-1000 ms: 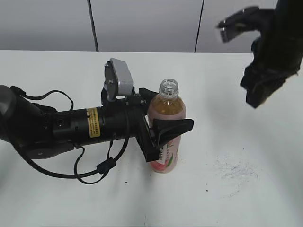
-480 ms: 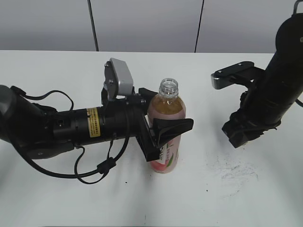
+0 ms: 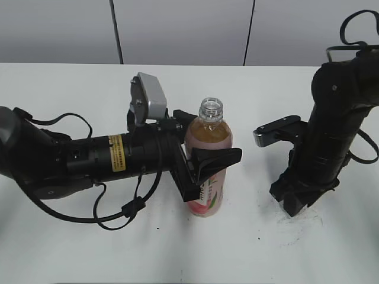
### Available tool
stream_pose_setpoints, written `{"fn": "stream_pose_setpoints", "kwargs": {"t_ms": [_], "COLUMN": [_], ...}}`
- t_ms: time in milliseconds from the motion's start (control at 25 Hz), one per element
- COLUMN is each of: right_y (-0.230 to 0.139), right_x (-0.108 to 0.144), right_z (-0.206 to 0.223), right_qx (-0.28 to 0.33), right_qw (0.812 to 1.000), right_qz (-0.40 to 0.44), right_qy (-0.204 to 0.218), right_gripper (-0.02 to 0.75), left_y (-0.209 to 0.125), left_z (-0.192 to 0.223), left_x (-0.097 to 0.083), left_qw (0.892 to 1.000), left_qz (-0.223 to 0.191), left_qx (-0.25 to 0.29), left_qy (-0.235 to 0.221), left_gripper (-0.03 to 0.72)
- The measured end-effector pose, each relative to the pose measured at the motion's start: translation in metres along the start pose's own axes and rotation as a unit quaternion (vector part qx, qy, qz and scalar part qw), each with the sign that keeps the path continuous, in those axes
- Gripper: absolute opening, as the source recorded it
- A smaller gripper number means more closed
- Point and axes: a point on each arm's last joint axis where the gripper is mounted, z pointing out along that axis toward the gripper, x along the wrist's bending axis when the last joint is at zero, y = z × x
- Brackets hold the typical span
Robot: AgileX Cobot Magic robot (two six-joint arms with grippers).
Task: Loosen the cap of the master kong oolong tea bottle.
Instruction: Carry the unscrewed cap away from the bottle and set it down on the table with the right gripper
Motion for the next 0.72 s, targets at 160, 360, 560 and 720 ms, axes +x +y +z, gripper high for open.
{"fn": "stream_pose_setpoints", "kwargs": {"t_ms": [160, 360, 560, 720], "right_y": [-0.001, 0.001, 0.006, 0.007], "right_x": [0.0, 0.0, -0.001, 0.0], "right_z": [0.005, 0.003, -0.006, -0.02], "right_qx": [0.015, 0.012, 0.012, -0.005], "right_qw": [1.0, 0.999, 0.998, 0.998], "right_qz": [0.001, 0.039, 0.068, 0.07], "right_qy": [0.004, 0.002, 0.003, 0.0], "right_gripper": [0.373, 0.619, 0.566, 0.559], "left_y": [0.0, 0.0, 0.0, 0.0], "left_z": [0.0, 0.0, 0.0, 0.0], "left_x": [0.0, 0.0, 0.0, 0.002], "left_qw": [1.0, 1.0, 1.0, 1.0], "left_qz": [0.0, 0.0, -0.001, -0.002], "left_qx": [0.0, 0.0, -0.001, -0.004], "left_qy": [0.0, 0.0, 0.003, 0.015], "left_gripper": [0.445, 0.445, 0.454, 0.548]}}
